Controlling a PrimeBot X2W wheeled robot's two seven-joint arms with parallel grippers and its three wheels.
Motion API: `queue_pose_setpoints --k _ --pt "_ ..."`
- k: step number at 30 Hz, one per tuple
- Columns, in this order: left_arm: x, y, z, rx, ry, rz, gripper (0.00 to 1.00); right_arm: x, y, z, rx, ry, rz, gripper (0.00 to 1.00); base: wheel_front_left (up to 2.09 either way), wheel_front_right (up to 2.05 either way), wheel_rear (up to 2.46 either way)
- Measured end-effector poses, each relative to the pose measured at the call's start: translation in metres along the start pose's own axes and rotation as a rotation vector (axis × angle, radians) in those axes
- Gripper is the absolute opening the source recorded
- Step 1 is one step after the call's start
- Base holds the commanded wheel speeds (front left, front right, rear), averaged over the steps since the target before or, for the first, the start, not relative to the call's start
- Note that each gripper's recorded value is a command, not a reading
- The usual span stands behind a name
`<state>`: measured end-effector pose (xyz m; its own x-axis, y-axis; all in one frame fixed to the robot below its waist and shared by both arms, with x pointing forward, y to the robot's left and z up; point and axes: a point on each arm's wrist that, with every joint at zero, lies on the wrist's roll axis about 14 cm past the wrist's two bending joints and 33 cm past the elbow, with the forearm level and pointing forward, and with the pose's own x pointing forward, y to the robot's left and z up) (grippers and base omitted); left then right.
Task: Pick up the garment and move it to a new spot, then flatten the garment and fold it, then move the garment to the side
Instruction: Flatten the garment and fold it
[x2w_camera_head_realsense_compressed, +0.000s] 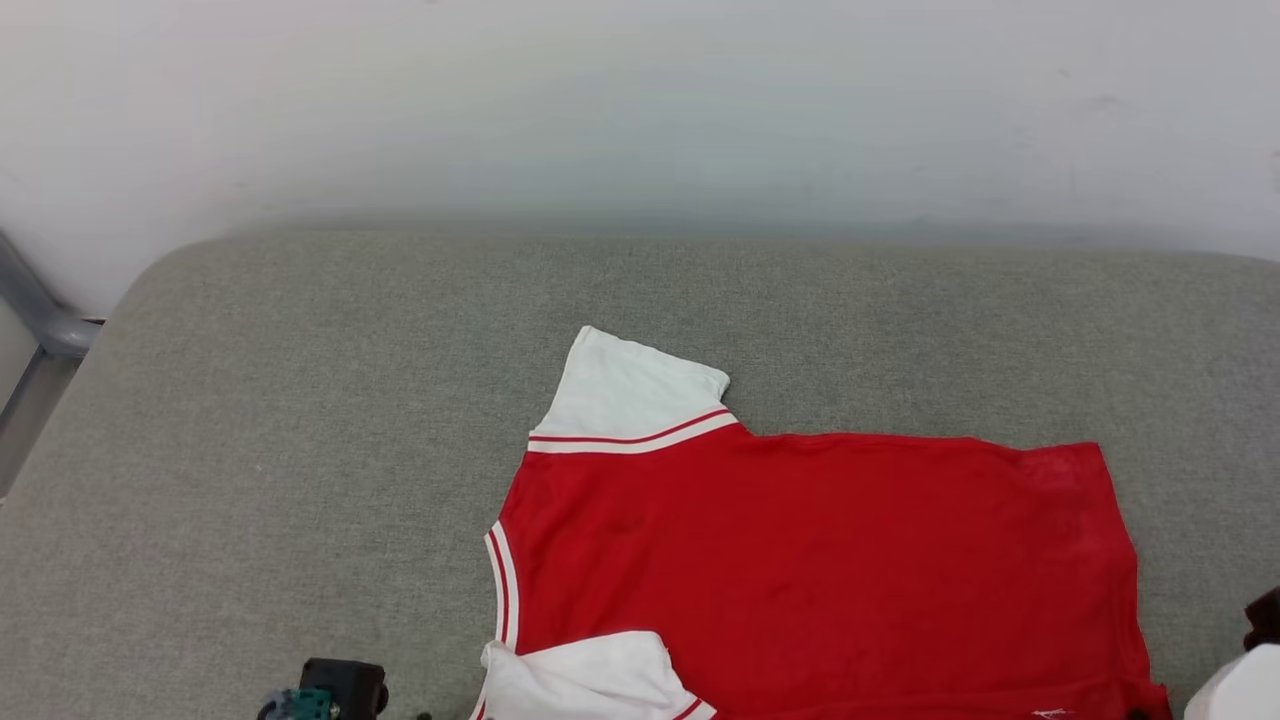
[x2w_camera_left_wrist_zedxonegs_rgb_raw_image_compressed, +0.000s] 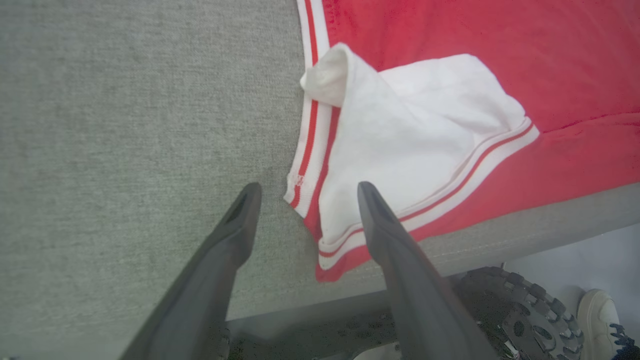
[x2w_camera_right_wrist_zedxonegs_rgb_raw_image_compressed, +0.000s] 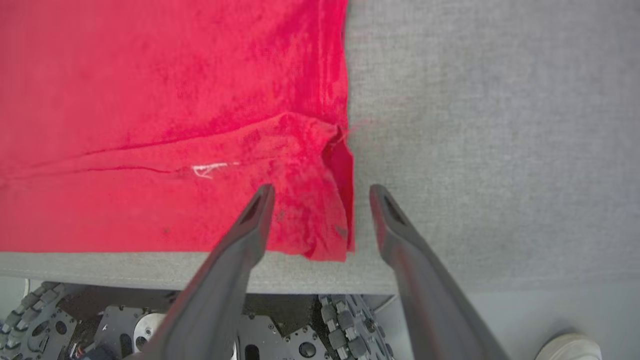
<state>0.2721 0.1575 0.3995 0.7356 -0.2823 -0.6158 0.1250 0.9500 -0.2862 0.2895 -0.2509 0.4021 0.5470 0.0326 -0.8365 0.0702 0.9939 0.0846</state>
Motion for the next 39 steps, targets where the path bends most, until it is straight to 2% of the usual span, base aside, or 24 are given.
queue_pose_setpoints --k 7,13,17,20,24,32,39 --pt "-0.003 -0.006 0.068 0.068 -0.328 -0.013 1.0 -0.027 0.021 0.079 -0.027 -0.402 0.066 1.0 0.0 0.0 0.0" --pt "-0.01 -0.017 0.111 0.114 -0.542 -0.032 1.0 -0.054 0.038 0.122 -0.061 -0.722 0.098 1.0 0.0 0.0 0.0" --pt "-0.016 -0.014 0.136 0.101 -0.645 0.002 1.0 -0.066 0.05 0.133 -0.044 -0.861 0.124 1.0 0.0 0.0 0.0" --pt "-0.026 -0.022 0.157 0.099 -0.748 -0.009 1.0 -0.071 0.056 0.137 -0.027 -0.931 0.137 1.0 0.0 0.0 0.0" --pt "-0.031 -0.026 0.158 0.109 -0.795 -0.018 1.0 -0.073 0.06 0.137 -0.005 -0.985 0.143 1.0 0.0 0.0 0.0" --pt "-0.022 -0.031 0.16 0.128 -0.815 -0.052 1.0 -0.068 0.059 0.139 0.006 -1.013 0.133 1.0 0.0 0.0 0.0" --pt "0.016 -0.035 0.18 0.224 -0.755 -0.131 1.0 -0.055 0.06 0.148 0.008 -1.01 0.133 1.0 0.0 0.0 0.0"
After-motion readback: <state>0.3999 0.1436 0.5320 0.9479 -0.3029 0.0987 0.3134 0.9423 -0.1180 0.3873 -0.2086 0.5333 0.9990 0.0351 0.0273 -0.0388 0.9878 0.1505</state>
